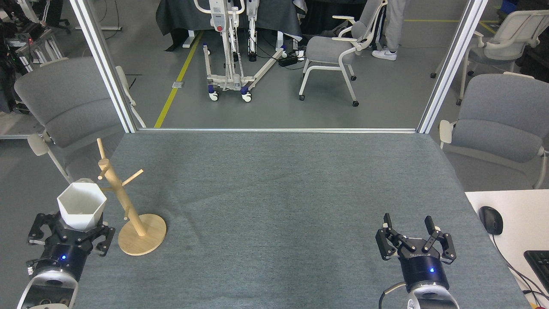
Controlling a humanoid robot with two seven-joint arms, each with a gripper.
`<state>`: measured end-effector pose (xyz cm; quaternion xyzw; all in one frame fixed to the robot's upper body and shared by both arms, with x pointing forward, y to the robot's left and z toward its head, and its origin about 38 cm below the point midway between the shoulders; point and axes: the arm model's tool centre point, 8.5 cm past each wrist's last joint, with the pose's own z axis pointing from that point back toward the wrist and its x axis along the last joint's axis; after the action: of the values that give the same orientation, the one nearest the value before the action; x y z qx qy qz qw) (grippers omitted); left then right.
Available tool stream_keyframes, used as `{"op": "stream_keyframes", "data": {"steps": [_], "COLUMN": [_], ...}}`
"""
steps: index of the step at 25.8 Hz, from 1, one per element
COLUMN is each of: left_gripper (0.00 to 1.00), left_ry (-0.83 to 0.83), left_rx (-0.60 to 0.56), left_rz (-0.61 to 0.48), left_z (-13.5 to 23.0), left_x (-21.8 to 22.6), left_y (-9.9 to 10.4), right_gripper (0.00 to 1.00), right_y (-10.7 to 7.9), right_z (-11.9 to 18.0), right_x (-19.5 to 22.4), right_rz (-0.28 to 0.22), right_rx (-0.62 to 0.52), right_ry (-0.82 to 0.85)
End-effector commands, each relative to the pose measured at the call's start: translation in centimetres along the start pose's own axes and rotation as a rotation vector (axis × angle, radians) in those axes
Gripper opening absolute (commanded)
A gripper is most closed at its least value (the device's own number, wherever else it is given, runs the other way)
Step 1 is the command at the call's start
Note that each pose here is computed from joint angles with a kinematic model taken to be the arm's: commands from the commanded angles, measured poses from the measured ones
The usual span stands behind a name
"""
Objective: Hang cup on storage rack
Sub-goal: 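Move the held cup onto a peg of the wooden stand, then open the left gripper and pull it back from the cup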
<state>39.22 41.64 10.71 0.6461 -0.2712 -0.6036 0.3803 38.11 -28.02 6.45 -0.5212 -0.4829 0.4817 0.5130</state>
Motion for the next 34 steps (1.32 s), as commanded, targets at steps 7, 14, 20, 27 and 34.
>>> {"op": "stream_keyframes", "data": {"steps": [7, 14, 20, 27, 34], "left_gripper": [0.86, 0.99, 0.99, 0.99, 0.99], "left_ry": [-0.023, -0.044, -0.094, -0.148, -0.187], "left_rx": [-0.029, -0.036, -0.077, -0.098, 0.009], "left_rz": [0.0, 0.012, 0.031, 0.106, 0.345], "left_z": [-0.4, 0.3, 2.7, 5.7, 5.7], "left_x": [1.6, 2.4, 4.6, 8.8, 17.0], "left_y": [-0.7, -1.6, -4.1, -6.2, -0.1], "right_gripper": [0.99, 0.99, 0.99, 0.99, 0.99], "right_y": [0.1, -0.1, -0.4, 0.1, -0.3], "right_z": [-0.4, -1.0, -1.9, -2.0, -2.2], "right_x": [-0.1, -0.5, -0.8, -0.7, 0.4], "right_rz": [0.01, 0.012, 0.017, 0.016, -0.016], "right_rx": [0.004, 0.003, -0.002, 0.015, -0.001], "right_ry": [-0.007, -0.002, -0.003, -0.002, 0.002]}}
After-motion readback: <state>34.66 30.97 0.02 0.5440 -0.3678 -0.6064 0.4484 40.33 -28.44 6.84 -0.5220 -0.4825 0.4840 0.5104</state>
